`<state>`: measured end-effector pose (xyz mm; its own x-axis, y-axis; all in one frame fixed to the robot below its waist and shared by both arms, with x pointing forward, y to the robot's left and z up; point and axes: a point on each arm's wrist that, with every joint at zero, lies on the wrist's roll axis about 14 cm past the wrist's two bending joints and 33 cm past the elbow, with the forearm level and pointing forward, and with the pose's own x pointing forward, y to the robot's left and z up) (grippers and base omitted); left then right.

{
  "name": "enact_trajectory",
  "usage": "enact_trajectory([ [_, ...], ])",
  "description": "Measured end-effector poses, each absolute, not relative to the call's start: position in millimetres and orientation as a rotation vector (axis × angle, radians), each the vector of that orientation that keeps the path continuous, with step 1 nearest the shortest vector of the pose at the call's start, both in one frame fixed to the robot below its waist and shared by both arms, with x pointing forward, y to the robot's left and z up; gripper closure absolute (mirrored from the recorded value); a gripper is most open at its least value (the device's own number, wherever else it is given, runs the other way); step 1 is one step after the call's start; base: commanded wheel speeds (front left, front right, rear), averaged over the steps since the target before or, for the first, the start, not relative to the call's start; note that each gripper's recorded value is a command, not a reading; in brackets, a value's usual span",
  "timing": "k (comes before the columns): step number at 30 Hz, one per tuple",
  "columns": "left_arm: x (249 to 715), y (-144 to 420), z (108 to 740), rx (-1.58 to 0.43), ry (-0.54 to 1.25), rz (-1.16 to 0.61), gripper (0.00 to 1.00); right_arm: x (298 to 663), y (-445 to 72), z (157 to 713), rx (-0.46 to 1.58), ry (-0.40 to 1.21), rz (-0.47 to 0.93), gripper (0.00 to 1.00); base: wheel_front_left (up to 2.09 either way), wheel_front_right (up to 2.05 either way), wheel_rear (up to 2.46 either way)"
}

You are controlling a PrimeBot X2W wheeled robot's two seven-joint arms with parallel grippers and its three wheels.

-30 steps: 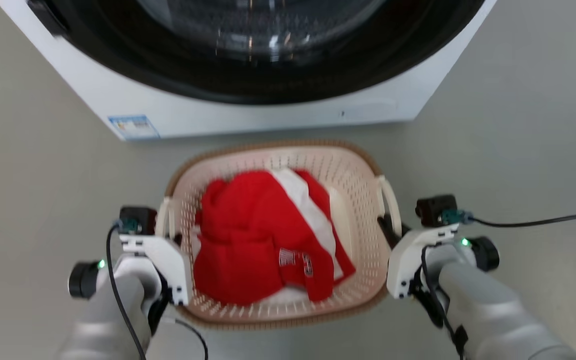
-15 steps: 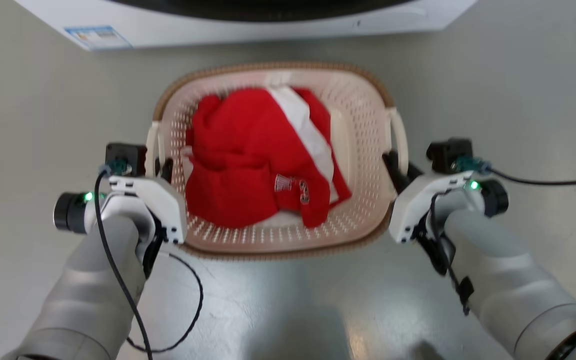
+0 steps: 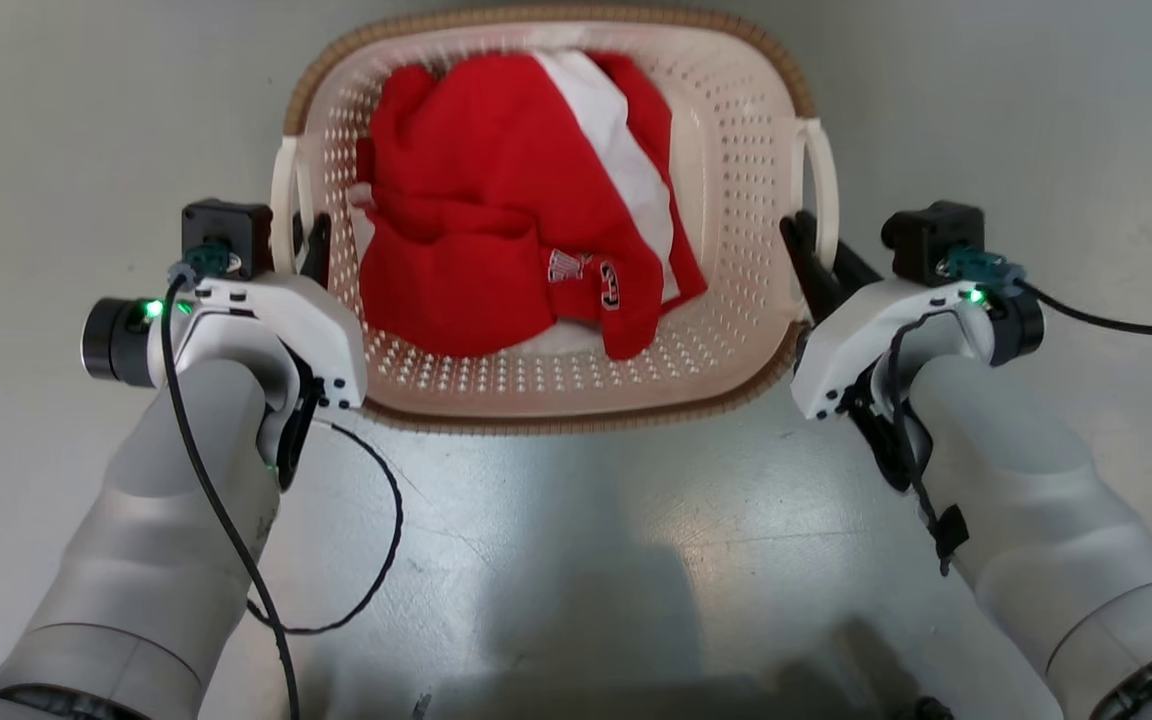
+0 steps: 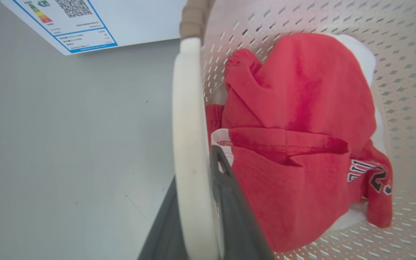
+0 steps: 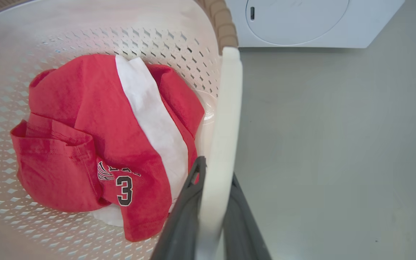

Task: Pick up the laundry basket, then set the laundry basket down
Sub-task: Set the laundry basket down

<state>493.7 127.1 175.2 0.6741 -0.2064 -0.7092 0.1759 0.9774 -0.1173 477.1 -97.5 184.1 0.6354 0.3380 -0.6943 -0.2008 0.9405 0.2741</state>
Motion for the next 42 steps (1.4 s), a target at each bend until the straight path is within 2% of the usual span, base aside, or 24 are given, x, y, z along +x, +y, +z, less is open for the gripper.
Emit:
enact_trajectory([
  [10, 502, 132, 173, -0.031, 0.773, -0.204, 1.0, 488, -98, 179, 0.163, 0.797, 0.303, 1.0, 0.0, 0.0, 0.0],
  [36, 493, 132, 149, -0.034, 0.828, -0.207, 1.0, 483, -101, 160, 0.172, 0.824, 0.271, 1.0, 0.0, 0.0, 0.0],
  [37, 494, 132, 147, -0.038, 0.835, -0.199, 0.68, 483, -102, 159, 0.177, 0.825, 0.262, 0.76, 0.0, 0.0, 0.0],
  [38, 493, 133, 146, -0.037, 0.84, -0.195, 0.51, 484, -103, 158, 0.174, 0.822, 0.258, 0.41, 0.0, 0.0, 0.0],
  [39, 492, 133, 145, -0.037, 0.842, -0.193, 0.06, 485, -106, 158, 0.173, 0.819, 0.25, 0.0, 0.0, 0.0, 0.0],
  [40, 492, 133, 144, -0.039, 0.844, -0.19, 0.0, 486, -108, 157, 0.17, 0.818, 0.243, 0.0, 0.0, 0.0, 0.0],
  [42, 490, 133, 142, -0.043, 0.853, -0.185, 0.0, 487, -111, 157, 0.165, 0.816, 0.236, 0.0, 0.0, 0.0, 0.0],
])
